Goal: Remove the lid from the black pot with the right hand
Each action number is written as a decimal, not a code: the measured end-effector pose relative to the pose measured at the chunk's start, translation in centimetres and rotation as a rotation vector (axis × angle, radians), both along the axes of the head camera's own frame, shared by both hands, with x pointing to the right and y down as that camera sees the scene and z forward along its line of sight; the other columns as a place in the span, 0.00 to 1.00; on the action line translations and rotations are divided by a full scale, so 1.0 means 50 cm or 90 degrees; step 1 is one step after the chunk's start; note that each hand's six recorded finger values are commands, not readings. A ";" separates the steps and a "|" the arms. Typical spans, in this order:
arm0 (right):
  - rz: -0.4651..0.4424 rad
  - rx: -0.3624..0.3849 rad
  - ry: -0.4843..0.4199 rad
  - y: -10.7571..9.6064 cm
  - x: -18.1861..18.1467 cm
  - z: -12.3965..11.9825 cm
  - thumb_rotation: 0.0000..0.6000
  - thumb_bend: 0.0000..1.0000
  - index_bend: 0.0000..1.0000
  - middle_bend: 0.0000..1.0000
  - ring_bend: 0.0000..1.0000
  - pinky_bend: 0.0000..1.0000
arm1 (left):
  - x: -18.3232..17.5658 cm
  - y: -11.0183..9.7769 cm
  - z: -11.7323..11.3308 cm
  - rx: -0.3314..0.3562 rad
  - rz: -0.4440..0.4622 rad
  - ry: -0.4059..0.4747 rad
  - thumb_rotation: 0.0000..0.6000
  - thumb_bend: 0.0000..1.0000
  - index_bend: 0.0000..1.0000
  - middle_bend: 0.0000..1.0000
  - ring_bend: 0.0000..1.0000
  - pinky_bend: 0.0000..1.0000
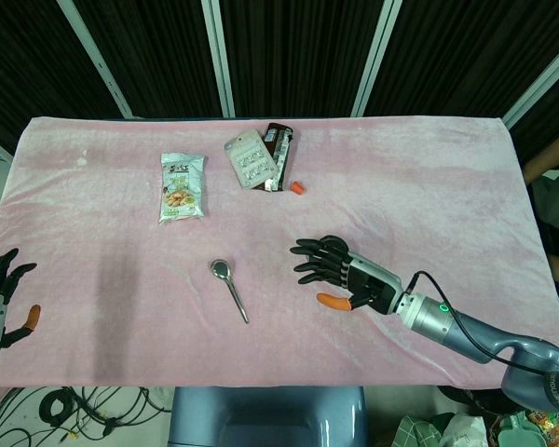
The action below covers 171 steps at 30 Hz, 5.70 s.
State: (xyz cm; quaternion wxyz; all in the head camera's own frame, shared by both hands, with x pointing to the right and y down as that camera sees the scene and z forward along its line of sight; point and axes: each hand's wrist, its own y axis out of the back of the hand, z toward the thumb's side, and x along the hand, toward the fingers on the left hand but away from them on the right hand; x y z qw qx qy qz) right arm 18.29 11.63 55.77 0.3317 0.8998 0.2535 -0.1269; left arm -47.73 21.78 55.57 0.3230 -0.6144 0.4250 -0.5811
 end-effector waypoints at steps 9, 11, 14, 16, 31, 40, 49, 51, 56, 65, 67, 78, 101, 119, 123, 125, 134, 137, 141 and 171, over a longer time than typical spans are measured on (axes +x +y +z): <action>0.001 0.010 0.012 0.004 -0.003 0.005 1.00 0.29 0.08 0.08 0.16 0.18 | 0.000 0.001 0.000 -0.001 0.000 0.000 1.00 0.42 0.17 0.00 0.00 0.02; 0.000 0.010 0.016 0.007 -0.001 0.007 1.00 0.29 0.08 0.08 0.16 0.18 | 0.000 0.000 -0.001 0.000 0.000 0.000 1.00 0.42 0.17 0.00 0.00 0.02; -0.002 0.013 0.024 0.008 0.002 0.010 1.00 0.29 0.08 0.08 0.16 0.18 | 0.000 -0.001 0.000 -0.001 -0.001 0.000 1.00 0.42 0.17 0.00 0.00 0.02; -0.001 0.015 0.031 0.006 0.004 0.013 1.00 0.29 0.08 0.08 0.16 0.18 | 0.001 -0.001 0.002 -0.003 0.001 0.000 1.00 0.42 0.17 0.00 0.00 0.02; -0.019 0.039 0.073 0.008 0.016 0.021 1.00 0.29 0.09 0.08 0.16 0.18 | 0.001 0.000 0.002 -0.004 0.000 0.000 1.00 0.42 0.17 0.00 0.00 0.02; -0.046 0.127 0.156 -0.005 0.036 0.033 1.00 0.28 0.11 0.12 0.18 0.18 | 0.000 0.001 0.002 -0.006 -0.002 0.002 1.00 0.42 0.17 0.00 0.00 0.04; -0.131 0.364 0.359 -0.054 0.084 0.074 1.00 0.28 0.15 0.13 0.18 0.19 | 0.001 0.000 0.005 -0.011 0.000 0.002 1.00 0.42 0.17 0.00 0.00 0.04; -0.152 0.419 0.408 -0.066 0.092 0.086 1.00 0.27 0.17 0.13 0.18 0.18 | 0.001 -0.001 0.004 -0.010 -0.002 0.003 1.00 0.42 0.17 0.00 0.00 0.04; -0.187 0.524 0.547 -0.102 0.115 0.127 1.00 0.28 0.27 0.13 0.18 0.18 | 0.000 -0.002 0.004 -0.011 -0.003 0.003 1.00 0.42 0.17 0.00 0.00 0.04; -0.196 0.545 0.681 -0.133 0.129 0.214 1.00 0.36 0.39 0.13 0.18 0.18 | -0.001 -0.003 0.005 -0.012 -0.005 0.000 1.00 0.42 0.17 0.00 0.00 0.04; -0.199 0.542 0.687 -0.132 0.123 0.226 1.00 0.36 0.40 0.12 0.18 0.18 | -0.001 -0.003 0.005 -0.012 -0.004 -0.002 1.00 0.42 0.17 0.00 0.00 0.04; -0.196 0.500 0.681 -0.121 0.102 0.260 1.00 0.31 0.43 0.12 0.18 0.18 | -0.001 -0.005 0.007 -0.015 -0.005 -0.005 1.00 0.42 0.17 0.00 0.00 0.04; -0.200 0.453 0.658 -0.094 0.063 0.303 1.00 0.29 0.48 0.11 0.18 0.18 | -0.002 -0.007 0.008 -0.018 -0.009 -0.006 1.00 0.42 0.17 0.00 0.00 0.04; -0.203 0.441 0.655 -0.089 0.049 0.328 1.00 0.31 0.53 0.11 0.18 0.18 | -0.002 -0.007 0.009 -0.021 -0.008 -0.006 1.00 0.42 0.17 0.00 0.00 0.04; -0.207 0.437 0.657 -0.088 0.049 0.332 1.00 0.32 0.57 0.11 0.18 0.18 | -0.002 -0.007 0.009 -0.021 -0.009 -0.006 1.00 0.42 0.17 0.00 0.00 0.04; -0.208 0.435 0.658 -0.090 0.049 0.335 1.00 0.34 0.59 0.11 0.18 0.18 | -0.003 -0.007 0.009 -0.021 -0.010 -0.006 1.00 0.42 0.17 0.00 0.00 0.04; -0.203 0.432 0.661 -0.101 0.052 0.336 1.00 0.39 0.67 0.12 0.19 0.18 | -0.004 -0.007 0.008 -0.022 -0.013 -0.005 1.00 0.42 0.17 0.00 0.00 0.04; -0.199 0.427 0.655 -0.101 0.051 0.333 1.00 0.39 0.68 0.12 0.19 0.18 | -0.004 -0.007 0.009 -0.024 -0.013 -0.005 1.00 0.42 0.17 0.00 0.00 0.04; -0.192 0.429 0.646 -0.105 0.046 0.325 1.00 0.39 0.68 0.12 0.19 0.18 | -0.003 -0.007 0.009 -0.025 -0.013 -0.005 1.00 0.42 0.17 0.00 0.00 0.04; -0.162 0.413 0.704 -0.027 0.237 0.192 1.00 0.38 0.68 0.11 0.19 0.18 | -0.001 -0.005 0.010 -0.027 -0.014 -0.006 1.00 0.42 0.17 0.00 0.00 0.04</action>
